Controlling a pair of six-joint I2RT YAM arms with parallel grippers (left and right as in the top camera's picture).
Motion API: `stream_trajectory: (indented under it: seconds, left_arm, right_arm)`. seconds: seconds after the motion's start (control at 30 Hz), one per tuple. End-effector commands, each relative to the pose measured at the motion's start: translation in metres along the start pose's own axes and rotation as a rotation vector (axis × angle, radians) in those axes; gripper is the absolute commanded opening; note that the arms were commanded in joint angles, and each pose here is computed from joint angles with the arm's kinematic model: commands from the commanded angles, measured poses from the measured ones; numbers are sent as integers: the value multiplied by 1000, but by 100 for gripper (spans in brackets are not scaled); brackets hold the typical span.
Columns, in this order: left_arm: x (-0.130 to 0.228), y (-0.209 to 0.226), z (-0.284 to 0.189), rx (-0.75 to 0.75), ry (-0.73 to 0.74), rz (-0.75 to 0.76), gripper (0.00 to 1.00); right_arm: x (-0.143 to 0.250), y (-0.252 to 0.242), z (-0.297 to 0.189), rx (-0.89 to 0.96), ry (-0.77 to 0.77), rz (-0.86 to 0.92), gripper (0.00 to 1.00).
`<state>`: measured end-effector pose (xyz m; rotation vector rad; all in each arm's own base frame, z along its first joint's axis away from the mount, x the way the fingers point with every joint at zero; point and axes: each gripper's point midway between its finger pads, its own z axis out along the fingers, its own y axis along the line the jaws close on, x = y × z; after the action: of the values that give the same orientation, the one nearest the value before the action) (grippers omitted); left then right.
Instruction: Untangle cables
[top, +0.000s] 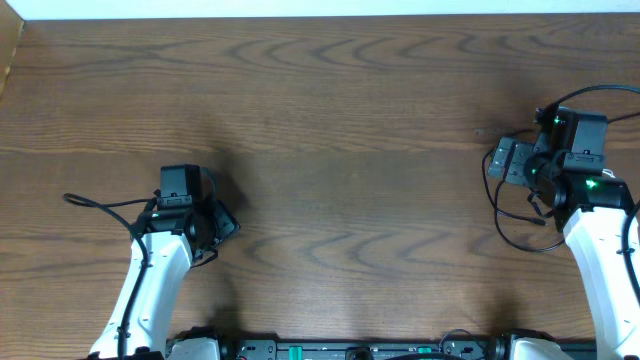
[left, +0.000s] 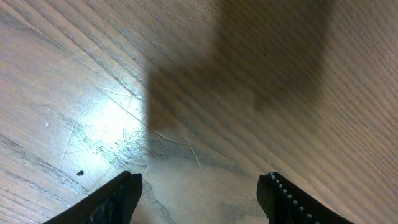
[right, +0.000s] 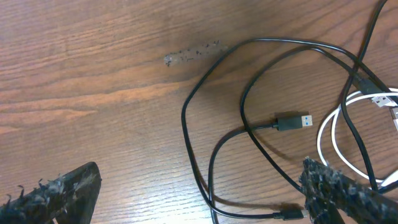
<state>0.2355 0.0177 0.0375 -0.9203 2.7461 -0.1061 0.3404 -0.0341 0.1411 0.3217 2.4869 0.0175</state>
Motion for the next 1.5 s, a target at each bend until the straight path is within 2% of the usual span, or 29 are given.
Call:
stream_trajectory:
  seconds: [0.0, 0.27, 0.63, 0.83, 1.13, 1.47]
  left_arm:
    - [2, 6, 3, -25, 7, 0, 66]
    - [2, 6, 3, -25, 6, 0, 66]
    - [2, 6, 3, -25, 6, 0, 66]
    - [2, 6, 3, -25, 6, 0, 66]
    - [2, 6, 3, -25, 6, 0, 66]
    - [2, 6, 3, -25, 6, 0, 66]
  right_arm:
    - [-1, -1, 1, -3, 2, 17, 99]
    - [-8, 1, -16, -12, -48, 16, 99]
    - [-38, 6, -101, -59, -322, 14, 99]
    - [-41, 7, -122, -70, -388, 14, 99]
    - [-20, 19, -137, -106, -362, -23, 99]
    - [34, 30, -150, -150, -234, -94, 99]
